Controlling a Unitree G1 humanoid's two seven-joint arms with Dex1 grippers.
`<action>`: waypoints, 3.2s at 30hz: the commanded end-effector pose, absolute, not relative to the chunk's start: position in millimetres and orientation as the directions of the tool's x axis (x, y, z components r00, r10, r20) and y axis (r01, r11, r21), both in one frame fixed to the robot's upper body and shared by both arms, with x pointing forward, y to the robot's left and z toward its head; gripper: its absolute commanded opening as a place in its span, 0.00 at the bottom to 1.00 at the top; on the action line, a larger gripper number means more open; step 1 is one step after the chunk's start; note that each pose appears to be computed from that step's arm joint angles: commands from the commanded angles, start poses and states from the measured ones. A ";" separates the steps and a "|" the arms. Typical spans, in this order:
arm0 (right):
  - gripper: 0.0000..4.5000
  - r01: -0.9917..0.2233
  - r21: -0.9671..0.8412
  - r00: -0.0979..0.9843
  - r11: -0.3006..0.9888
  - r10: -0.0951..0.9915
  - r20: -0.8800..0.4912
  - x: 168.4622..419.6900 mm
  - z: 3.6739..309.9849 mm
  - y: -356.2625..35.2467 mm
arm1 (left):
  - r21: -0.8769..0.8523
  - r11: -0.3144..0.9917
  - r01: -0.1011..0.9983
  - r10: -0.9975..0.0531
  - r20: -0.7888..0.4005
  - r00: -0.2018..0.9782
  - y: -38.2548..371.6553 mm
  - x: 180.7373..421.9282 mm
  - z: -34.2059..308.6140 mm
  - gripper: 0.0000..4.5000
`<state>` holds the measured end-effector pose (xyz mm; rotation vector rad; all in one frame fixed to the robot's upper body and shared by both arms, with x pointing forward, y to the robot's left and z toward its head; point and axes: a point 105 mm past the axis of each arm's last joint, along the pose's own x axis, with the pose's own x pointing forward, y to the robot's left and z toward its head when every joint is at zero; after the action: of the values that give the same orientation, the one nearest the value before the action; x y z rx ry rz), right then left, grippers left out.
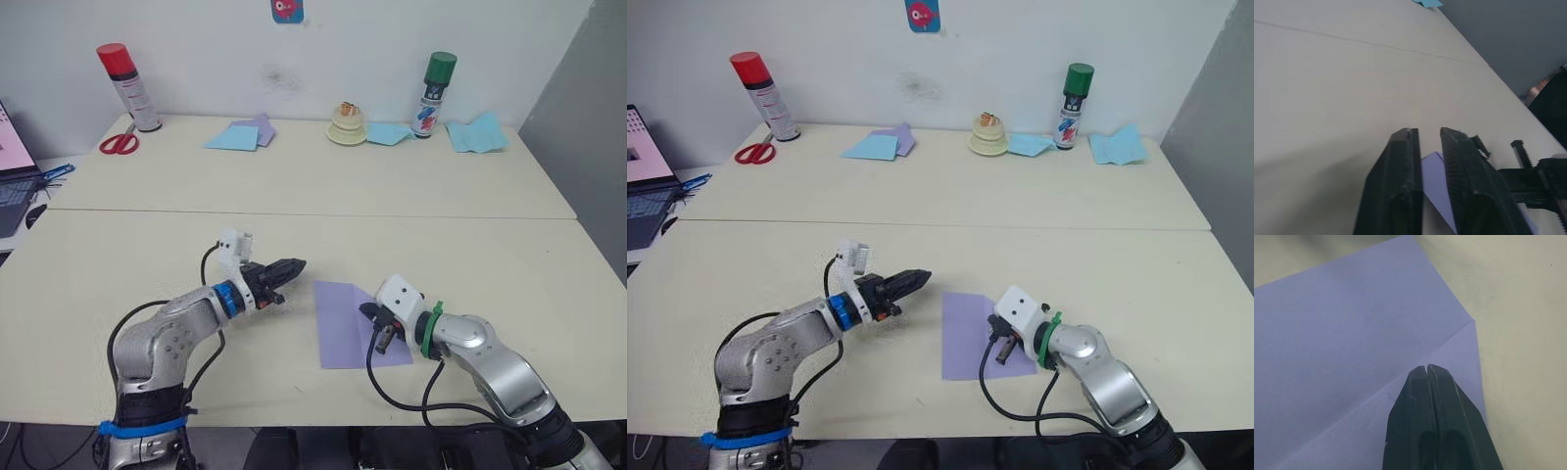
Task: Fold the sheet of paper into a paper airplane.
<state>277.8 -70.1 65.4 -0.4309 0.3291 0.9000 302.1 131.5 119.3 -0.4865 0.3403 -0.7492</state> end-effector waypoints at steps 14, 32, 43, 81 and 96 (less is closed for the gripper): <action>0.00 -0.818 -0.184 0.550 0.545 0.646 -0.530 271.1 45.5 -78.6 | -0.612 0.658 0.439 -0.685 -0.242 0.687 100.9 298.6 75.1 0.64; 0.00 -0.808 -0.172 0.560 0.563 0.643 -0.523 272.2 47.1 -78.6 | -0.535 0.629 0.564 -0.744 -0.203 0.637 84.0 300.7 88.4 0.00; 0.00 -0.796 -0.150 0.568 0.587 0.638 -0.520 273.2 47.4 -79.1 | -0.175 0.565 0.806 -0.818 -0.244 0.521 57.2 294.9 106.2 0.00; 0.00 -0.778 -0.140 0.599 0.612 0.655 -0.461 270.6 56.3 -72.0 | 0.146 0.298 0.943 -0.836 -0.437 0.332 62.4 278.0 46.1 0.00; 0.00 -0.736 -0.249 0.677 0.630 0.690 -0.256 283.9 93.8 -69.4 | 0.125 0.367 0.922 -0.820 -0.424 0.384 63.6 284.9 44.5 0.00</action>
<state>282.5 -71.2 84.0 -0.3516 0.1878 0.8163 285.5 57.3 58.5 0.3746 0.2421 -1.1667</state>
